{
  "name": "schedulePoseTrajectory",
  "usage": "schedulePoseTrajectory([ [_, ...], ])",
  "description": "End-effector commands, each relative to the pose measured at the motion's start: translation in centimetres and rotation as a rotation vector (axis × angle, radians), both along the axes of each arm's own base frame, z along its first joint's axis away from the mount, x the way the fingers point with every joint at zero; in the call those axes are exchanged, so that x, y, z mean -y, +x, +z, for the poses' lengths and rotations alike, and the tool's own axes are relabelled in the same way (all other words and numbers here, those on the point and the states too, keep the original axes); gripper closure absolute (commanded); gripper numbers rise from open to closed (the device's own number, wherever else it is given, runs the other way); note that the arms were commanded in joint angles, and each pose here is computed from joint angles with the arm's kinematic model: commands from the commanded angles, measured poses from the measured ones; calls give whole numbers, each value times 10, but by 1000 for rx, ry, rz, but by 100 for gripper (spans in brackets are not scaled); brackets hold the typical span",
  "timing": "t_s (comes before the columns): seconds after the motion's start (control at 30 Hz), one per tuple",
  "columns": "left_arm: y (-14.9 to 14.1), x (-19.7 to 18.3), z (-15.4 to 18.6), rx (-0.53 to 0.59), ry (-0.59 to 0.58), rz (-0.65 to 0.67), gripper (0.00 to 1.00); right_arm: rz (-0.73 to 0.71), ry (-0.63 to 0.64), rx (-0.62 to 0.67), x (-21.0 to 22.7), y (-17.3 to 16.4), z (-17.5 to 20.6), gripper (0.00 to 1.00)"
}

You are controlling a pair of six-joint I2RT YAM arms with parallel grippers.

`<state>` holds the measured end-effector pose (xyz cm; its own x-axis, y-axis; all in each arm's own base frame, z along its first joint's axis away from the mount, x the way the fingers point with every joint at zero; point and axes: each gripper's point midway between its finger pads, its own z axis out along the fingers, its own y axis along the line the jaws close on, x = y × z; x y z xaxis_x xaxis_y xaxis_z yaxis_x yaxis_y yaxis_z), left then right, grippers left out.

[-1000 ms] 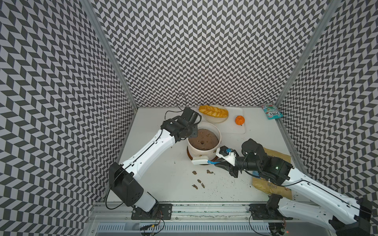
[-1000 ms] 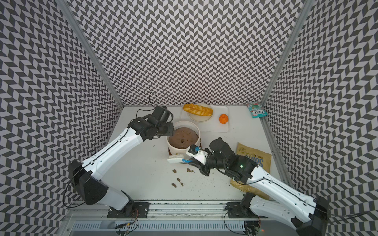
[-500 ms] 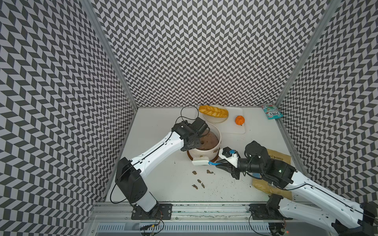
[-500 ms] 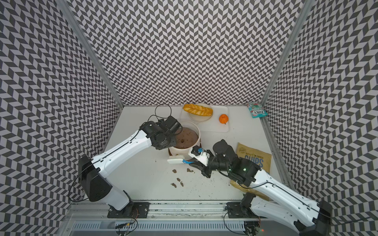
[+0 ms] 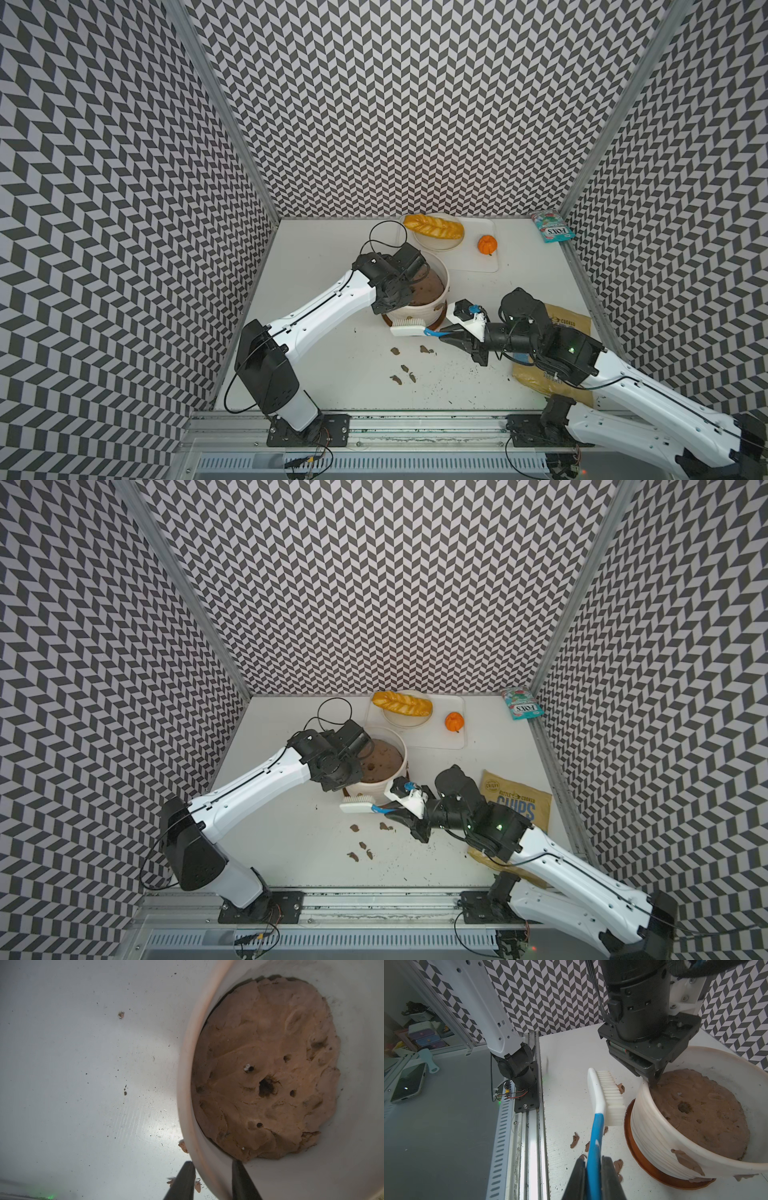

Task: Scrub the dried mud off the ceramic pot
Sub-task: Rotate the pot on the tray.

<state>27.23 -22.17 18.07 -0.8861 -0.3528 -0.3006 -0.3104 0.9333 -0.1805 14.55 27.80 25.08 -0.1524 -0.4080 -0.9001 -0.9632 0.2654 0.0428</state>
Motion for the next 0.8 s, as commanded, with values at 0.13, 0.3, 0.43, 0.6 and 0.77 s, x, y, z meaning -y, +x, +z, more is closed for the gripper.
schedulePoseTrajectory([
  [0.13, -1, 3, -11, -40, 19, -2, 77, 9, 68, 21, -4, -1, 14, 100],
  [0.3, -1, 4, -22, -69, 46, -14, 77, 7, 68, 19, -3, 0, 13, 100],
  [0.43, 2, 2, -26, -84, 69, -16, 74, 8, 69, 15, -4, -1, 12, 100],
  [0.6, 4, -3, -28, -91, 85, -7, 68, 8, 66, 12, -4, 0, 11, 100],
  [0.77, 4, -2, -32, -104, 86, -6, 69, 10, 65, 8, -5, 0, 9, 100],
])
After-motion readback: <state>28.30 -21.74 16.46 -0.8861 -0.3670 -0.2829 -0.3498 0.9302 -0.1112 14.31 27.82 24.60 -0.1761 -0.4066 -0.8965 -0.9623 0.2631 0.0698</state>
